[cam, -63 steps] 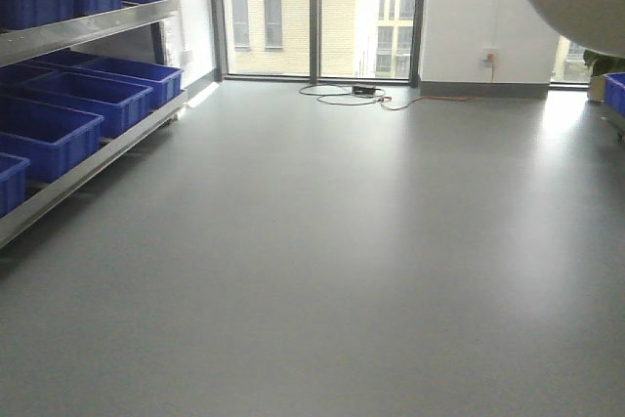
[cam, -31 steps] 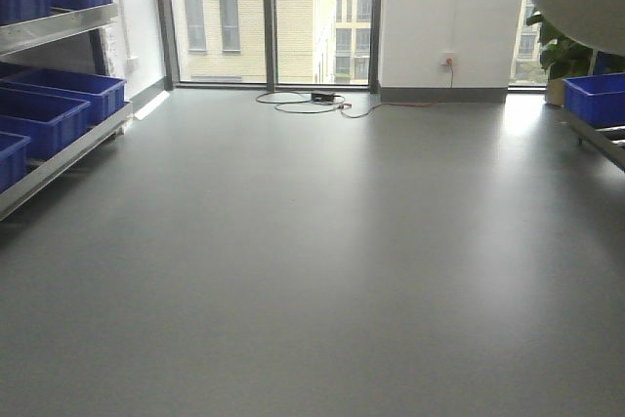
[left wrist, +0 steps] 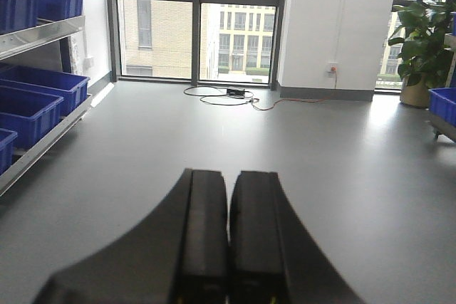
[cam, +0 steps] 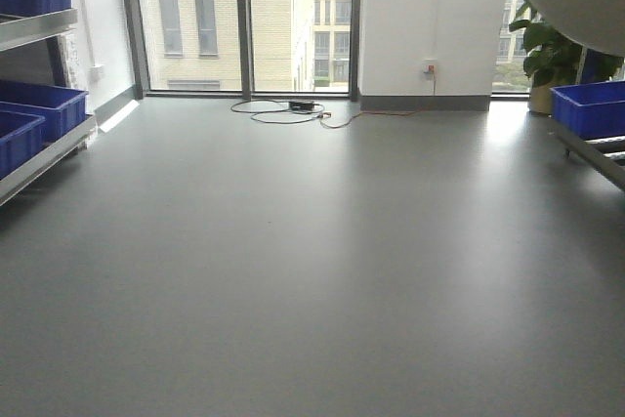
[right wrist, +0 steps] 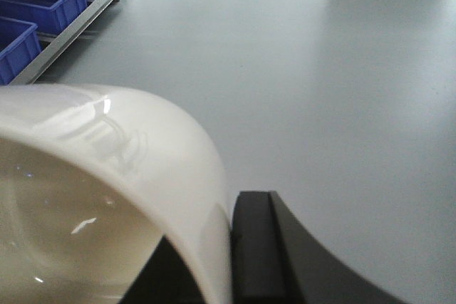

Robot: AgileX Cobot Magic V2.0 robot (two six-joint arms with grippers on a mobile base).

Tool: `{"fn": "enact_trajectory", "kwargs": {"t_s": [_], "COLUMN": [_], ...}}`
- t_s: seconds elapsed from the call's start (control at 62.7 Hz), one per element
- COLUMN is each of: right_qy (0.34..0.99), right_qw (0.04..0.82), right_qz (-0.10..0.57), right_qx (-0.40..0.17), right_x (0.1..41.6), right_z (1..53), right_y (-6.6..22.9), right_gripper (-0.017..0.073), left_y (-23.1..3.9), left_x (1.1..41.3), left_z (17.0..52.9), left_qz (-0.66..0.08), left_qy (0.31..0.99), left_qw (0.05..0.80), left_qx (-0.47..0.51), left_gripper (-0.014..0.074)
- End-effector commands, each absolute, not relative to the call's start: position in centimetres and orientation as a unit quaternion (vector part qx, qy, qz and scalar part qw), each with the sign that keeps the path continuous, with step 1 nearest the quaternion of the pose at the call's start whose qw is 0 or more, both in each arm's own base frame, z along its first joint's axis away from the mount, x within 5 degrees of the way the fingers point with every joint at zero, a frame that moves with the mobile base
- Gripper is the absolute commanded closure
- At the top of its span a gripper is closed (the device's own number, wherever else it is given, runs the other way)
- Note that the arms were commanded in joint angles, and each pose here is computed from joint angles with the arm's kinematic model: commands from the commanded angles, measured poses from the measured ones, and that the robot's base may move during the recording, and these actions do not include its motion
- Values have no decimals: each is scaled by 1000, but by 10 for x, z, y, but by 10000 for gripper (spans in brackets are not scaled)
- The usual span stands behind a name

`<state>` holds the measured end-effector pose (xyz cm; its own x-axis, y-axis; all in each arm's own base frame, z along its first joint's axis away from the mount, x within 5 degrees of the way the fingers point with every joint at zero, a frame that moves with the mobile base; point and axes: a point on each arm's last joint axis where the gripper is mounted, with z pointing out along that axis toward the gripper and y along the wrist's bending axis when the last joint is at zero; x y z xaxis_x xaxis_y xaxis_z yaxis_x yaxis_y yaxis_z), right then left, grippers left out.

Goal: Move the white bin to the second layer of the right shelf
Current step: 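Turn the base toward the blue-crate roller shelf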

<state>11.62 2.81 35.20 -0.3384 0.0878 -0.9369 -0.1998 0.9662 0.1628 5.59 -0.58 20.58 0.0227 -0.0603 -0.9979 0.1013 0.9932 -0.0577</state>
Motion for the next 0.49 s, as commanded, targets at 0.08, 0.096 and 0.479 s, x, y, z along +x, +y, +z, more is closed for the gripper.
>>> {"fn": "enact_trajectory", "kwargs": {"t_s": [0.08, 0.096, 0.479], "right_qy": [770, 770, 770], "right_qw": [624, 624, 624], "right_qz": [130, 130, 130], "right_qx": [-27, -27, -27], "right_x": [117, 117, 117], "right_z": [370, 370, 370], "right_y": [27, 27, 27], "right_gripper": [504, 504, 504], "left_y": [-6, -6, -6], "left_x": [57, 57, 57], "left_z": [201, 201, 201], "left_qz": [-65, -65, -65], "left_qy": [678, 678, 678], "left_qw": [732, 732, 732], "left_qx": [7, 7, 7], "left_gripper": [509, 509, 509]}}
